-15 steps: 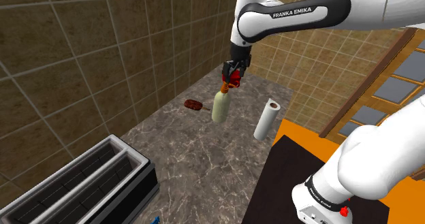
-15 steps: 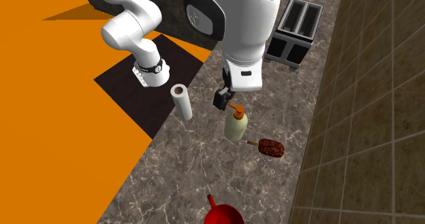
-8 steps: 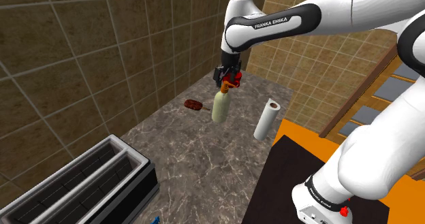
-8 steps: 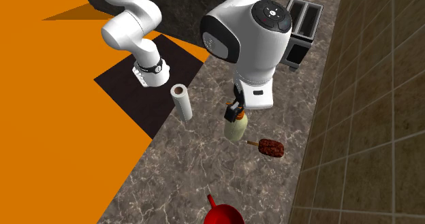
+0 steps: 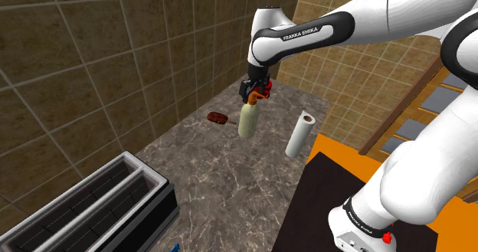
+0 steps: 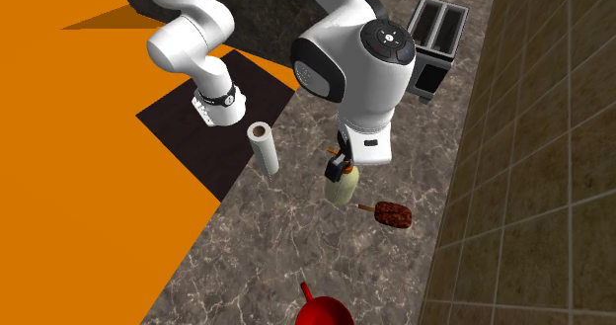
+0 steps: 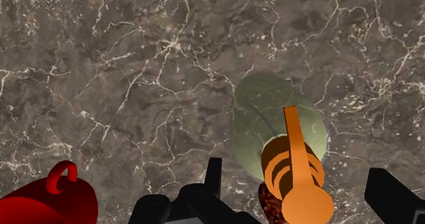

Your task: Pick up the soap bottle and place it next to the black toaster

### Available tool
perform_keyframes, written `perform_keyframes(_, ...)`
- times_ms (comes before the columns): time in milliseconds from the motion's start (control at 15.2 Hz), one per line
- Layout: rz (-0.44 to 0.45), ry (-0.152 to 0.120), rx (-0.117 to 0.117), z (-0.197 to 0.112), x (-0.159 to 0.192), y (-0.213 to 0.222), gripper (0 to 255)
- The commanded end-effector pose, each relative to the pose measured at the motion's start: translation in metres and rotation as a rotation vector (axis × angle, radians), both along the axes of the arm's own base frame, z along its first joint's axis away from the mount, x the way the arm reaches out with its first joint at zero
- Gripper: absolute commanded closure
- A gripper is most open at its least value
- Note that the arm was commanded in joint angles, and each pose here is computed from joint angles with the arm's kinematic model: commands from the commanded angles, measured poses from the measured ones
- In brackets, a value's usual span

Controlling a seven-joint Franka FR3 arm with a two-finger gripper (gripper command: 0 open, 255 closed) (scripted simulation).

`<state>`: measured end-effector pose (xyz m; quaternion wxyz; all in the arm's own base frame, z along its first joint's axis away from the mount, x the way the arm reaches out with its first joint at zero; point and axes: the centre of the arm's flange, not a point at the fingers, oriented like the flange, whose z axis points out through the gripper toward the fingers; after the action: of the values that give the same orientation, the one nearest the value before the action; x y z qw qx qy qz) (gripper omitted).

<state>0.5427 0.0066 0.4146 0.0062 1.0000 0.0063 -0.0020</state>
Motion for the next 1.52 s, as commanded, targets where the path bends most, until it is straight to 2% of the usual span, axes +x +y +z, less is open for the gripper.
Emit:
perform_keyframes(0,0.000,0.000,0.000,0.000,0.000,0.000,0)
perform_keyframes(132,0.000,0.000,0.000,0.000,0.000,0.000,0)
perform_keyframes(198,0.000,0.000,0.000,0.000,0.000,0.000,255)
perform_keyframes(792,0.000,0.000,0.000,0.000,0.000,0.000,255)
perform_keyframes(1452,0.000,0.000,0.000,0.053,0.000,0.000,255)
